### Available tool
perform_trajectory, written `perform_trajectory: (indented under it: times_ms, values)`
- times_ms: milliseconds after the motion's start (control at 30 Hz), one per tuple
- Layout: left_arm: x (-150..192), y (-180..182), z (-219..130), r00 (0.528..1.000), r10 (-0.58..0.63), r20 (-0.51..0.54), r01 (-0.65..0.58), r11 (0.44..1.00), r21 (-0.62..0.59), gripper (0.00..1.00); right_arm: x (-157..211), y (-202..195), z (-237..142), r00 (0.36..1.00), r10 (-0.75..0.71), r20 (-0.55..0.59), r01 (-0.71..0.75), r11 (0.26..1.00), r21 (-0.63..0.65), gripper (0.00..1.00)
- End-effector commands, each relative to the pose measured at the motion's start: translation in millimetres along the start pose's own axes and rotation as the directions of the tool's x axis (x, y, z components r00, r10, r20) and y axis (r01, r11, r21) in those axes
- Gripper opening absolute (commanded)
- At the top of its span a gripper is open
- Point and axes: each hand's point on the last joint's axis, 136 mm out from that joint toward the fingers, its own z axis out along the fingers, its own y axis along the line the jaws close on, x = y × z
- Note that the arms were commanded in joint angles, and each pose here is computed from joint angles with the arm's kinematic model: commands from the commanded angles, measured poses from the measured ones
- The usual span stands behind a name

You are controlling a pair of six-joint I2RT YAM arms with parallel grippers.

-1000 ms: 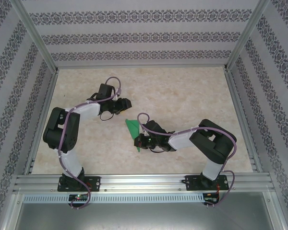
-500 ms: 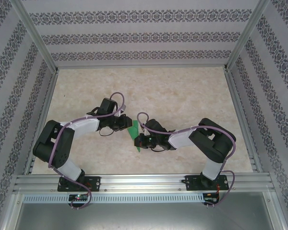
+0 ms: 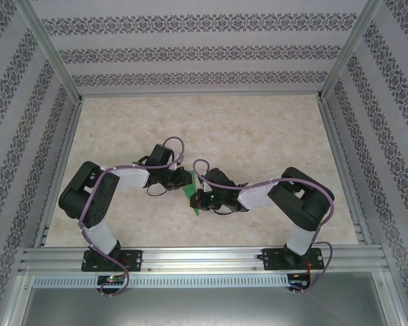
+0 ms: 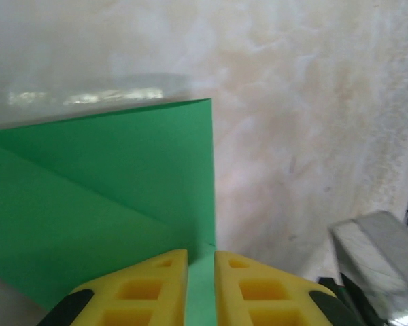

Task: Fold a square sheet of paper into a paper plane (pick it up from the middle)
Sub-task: Fold the wing for the fifth time at the center of the table.

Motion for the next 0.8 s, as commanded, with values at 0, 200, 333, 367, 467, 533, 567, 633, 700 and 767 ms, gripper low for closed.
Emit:
perform_trajectory:
  times_ms: [0, 200, 333, 367, 467, 533, 567, 633, 700, 767]
  values:
    - [3, 20, 13, 0.999, -0.033, -0.015, 0.032, 0.998, -0.062, 0.16, 29, -54, -5, 0.995, 0.071, -0.075, -0.055, 0.978, 0.201, 0.0]
    - [14, 43, 17, 0.996, -0.077, -0.042, 0.071, 0.988, -0.14, 0.14, 5, -17, -20, 1.0, 0.015, -0.005, -0.014, 0.992, 0.129, 0.02]
    - [16, 46, 18, 0.996, -0.078, -0.052, 0.069, 0.985, -0.157, 0.14, -5, -6, -24, 1.0, 0.007, 0.019, -0.009, 0.994, 0.106, 0.03]
    - [15, 46, 18, 0.996, -0.078, -0.053, 0.069, 0.985, -0.159, 0.14, -5, -6, -22, 1.0, 0.009, 0.017, -0.011, 0.994, 0.106, 0.03]
    - [13, 44, 19, 0.995, -0.075, -0.059, 0.065, 0.986, -0.156, 0.14, -2, -12, -14, 0.999, 0.037, 0.0, -0.037, 0.994, 0.101, 0.03]
    - [12, 44, 19, 0.996, -0.074, -0.057, 0.064, 0.985, -0.162, 0.14, 6, -18, -7, 0.998, 0.06, -0.031, -0.057, 0.993, 0.099, 0.03]
    - [11, 45, 19, 0.996, -0.077, -0.056, 0.066, 0.983, -0.169, 0.14, 10, -21, -5, 0.997, 0.072, -0.035, -0.068, 0.993, 0.096, 0.02]
    - [11, 46, 20, 0.995, -0.078, -0.059, 0.067, 0.982, -0.177, 0.14, 18, -26, -5, 0.995, 0.088, -0.039, -0.085, 0.992, 0.09, 0.03]
    - [11, 47, 21, 0.995, -0.079, -0.062, 0.067, 0.982, -0.178, 0.13, 22, -25, -8, 0.996, 0.086, -0.04, -0.082, 0.993, 0.08, 0.03]
    - [11, 46, 20, 0.995, -0.085, -0.059, 0.073, 0.982, -0.177, 0.13, 22, -21, -14, 0.997, 0.075, -0.031, -0.072, 0.994, 0.079, 0.02]
